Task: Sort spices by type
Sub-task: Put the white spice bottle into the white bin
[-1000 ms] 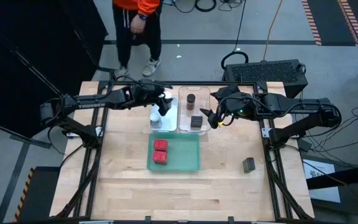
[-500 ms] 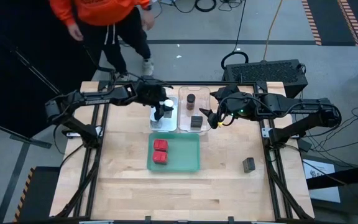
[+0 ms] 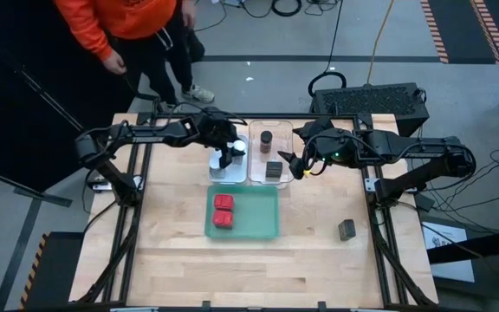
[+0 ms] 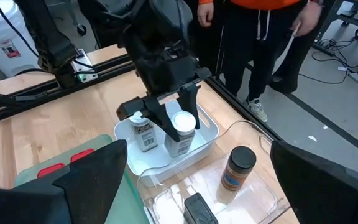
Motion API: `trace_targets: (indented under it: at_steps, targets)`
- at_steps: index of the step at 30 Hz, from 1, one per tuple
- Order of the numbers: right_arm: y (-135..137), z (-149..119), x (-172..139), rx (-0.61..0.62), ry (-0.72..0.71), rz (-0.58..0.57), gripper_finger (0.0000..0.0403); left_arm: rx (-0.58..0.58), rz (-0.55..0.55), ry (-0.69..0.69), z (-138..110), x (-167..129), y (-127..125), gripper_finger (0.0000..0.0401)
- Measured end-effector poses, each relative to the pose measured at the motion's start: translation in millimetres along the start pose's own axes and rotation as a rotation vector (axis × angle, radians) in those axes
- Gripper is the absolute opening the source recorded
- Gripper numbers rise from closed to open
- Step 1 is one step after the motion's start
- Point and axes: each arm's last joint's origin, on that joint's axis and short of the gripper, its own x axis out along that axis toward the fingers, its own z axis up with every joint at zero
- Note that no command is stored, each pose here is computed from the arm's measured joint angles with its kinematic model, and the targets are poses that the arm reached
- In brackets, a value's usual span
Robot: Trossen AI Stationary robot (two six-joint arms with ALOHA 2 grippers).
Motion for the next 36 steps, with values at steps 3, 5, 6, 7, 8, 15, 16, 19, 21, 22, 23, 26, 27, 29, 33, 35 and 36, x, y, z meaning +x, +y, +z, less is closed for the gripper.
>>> trace_targets:
  at_steps: [3,5,6,7,8,15,16,19,21,22,23,26,27,29,33,35,36]
  targets:
    - [0,0,0,-0.004,0.002,-0.001,0.0379,-0.002,0.006,0.011,-4,5,4,0.0206]
    - [0,0,0,-0.006,0.003,-0.001,0.0379,0.012,0.011,0.012,-5,6,5,0.0206]
    - [0,0,0,-0.009,0.003,-0.002,0.0379,0.013,0.013,0.011,-6,7,6,0.0206]
    - [0,0,0,-0.009,0.003,-0.002,0.0379,0.009,0.014,0.015,-7,8,8,0.0206]
    - [0,0,0,-0.009,0.003,-0.002,0.0379,0.004,0.015,0.022,-8,8,9,0.0206]
    - [-2,0,1,-0.017,0.003,-0.007,0.0379,0.020,0.081,0.019,-7,8,12,0.0206]
    - [-2,0,1,-0.016,0.003,-0.009,0.0379,0.018,0.083,0.020,-7,8,12,0.0206]
    - [-3,1,2,-0.017,0.002,-0.014,0.0379,0.017,0.098,0.012,-8,8,16,0.0206]
    - [-3,1,2,-0.018,0.002,-0.015,0.0379,0.010,0.105,0.012,-9,10,18,0.0206]
    - [-3,1,2,-0.020,0.002,-0.015,0.0379,0.008,0.108,0.006,-9,11,19,0.0206]
    - [-3,1,2,-0.021,0.002,-0.015,0.0379,0.008,0.111,-0.002,-9,12,20,0.0206]
    - [-3,1,2,-0.020,0.002,-0.015,0.0379,0.004,0.108,0.006,-11,15,21,0.0206]
    - [-3,1,2,-0.020,0.002,-0.015,0.0380,0.002,0.107,0.012,-12,16,21,0.0206]
    - [-3,1,2,-0.020,0.002,-0.015,0.0379,0.003,0.107,0.011,-13,17,21,0.0206]
    - [-4,1,2,-0.019,0.002,-0.017,0.0380,0.010,0.119,0.008,-12,17,22,0.0206]
    - [-5,1,2,-0.016,0.002,-0.021,0.0380,0.006,0.131,0.016,-13,17,22,0.0213]
    - [-6,2,3,-0.014,0.002,-0.025,0.0380,0.005,0.137,0.019,-13,17,22,0.0221]
